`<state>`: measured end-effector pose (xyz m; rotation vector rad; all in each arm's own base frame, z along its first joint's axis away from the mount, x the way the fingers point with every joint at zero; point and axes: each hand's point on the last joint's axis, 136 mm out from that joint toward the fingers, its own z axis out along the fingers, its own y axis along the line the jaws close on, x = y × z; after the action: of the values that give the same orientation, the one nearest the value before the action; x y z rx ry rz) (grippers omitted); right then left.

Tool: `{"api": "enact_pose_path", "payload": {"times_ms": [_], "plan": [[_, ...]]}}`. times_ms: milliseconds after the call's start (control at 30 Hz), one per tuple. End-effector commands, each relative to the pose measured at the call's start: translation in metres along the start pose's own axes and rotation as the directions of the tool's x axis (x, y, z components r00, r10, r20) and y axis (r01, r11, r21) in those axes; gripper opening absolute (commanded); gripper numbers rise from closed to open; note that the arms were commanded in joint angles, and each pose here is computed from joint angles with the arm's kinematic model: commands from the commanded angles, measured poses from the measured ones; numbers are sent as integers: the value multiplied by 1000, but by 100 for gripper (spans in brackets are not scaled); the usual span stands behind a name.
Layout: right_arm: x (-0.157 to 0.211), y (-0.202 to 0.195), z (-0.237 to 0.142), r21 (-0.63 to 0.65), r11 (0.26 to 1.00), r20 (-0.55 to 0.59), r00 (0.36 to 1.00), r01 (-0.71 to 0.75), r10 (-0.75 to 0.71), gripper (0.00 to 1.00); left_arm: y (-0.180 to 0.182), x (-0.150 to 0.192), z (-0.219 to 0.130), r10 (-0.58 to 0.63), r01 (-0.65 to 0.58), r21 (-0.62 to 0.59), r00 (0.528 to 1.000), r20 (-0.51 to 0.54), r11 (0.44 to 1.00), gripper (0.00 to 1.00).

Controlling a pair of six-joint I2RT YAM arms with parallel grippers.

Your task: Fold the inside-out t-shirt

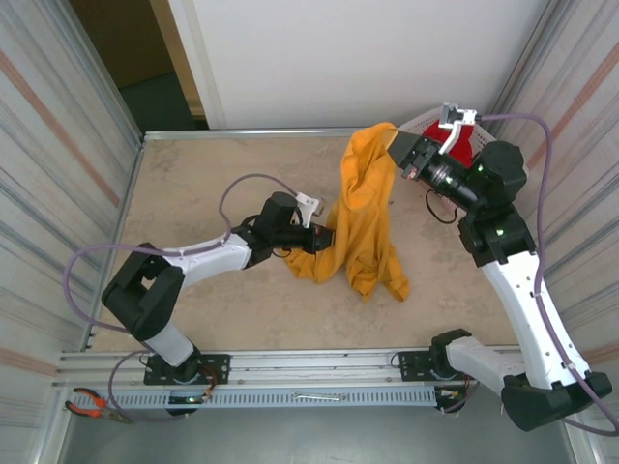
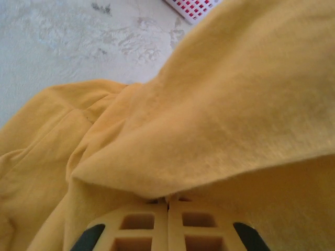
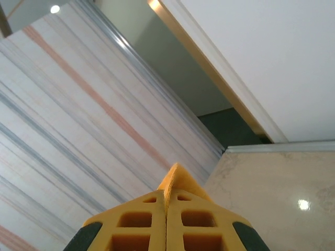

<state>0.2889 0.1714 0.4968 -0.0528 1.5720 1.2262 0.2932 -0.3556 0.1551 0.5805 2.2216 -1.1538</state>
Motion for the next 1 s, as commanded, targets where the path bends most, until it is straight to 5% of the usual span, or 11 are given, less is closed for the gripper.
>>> {"api": "enact_pose_path", "payload": {"times_ms": [0,200,333,600,767,900,967], "plan": [[-44,26,-11,-23,995,95,991,92,-89,0,-18,-69,-44,78,-71,-52,985,154,996,0],[-105,52,-17,-37,993,208,973,115,-104,0,-55,-188,-195,210,-126,-201,853,478,972,0],[-122,75,-16,-108,989,238,968,103,-75,0,-95,-233,-274,301,-180,-256,749,590,950,0],[-69,109,0,-213,976,160,987,47,-13,0,-131,-292,-354,387,-203,-338,625,678,919,0],[-24,84,12,-142,989,157,985,-47,69,0,-92,-329,-328,307,-150,-289,702,642,946,0],[3,6,14,56,976,264,945,-213,191,0,-21,-343,-254,187,-66,-236,819,543,970,0],[23,-50,6,210,934,332,920,-288,209,0,21,-338,-210,103,-4,-209,878,467,978,11]]}}
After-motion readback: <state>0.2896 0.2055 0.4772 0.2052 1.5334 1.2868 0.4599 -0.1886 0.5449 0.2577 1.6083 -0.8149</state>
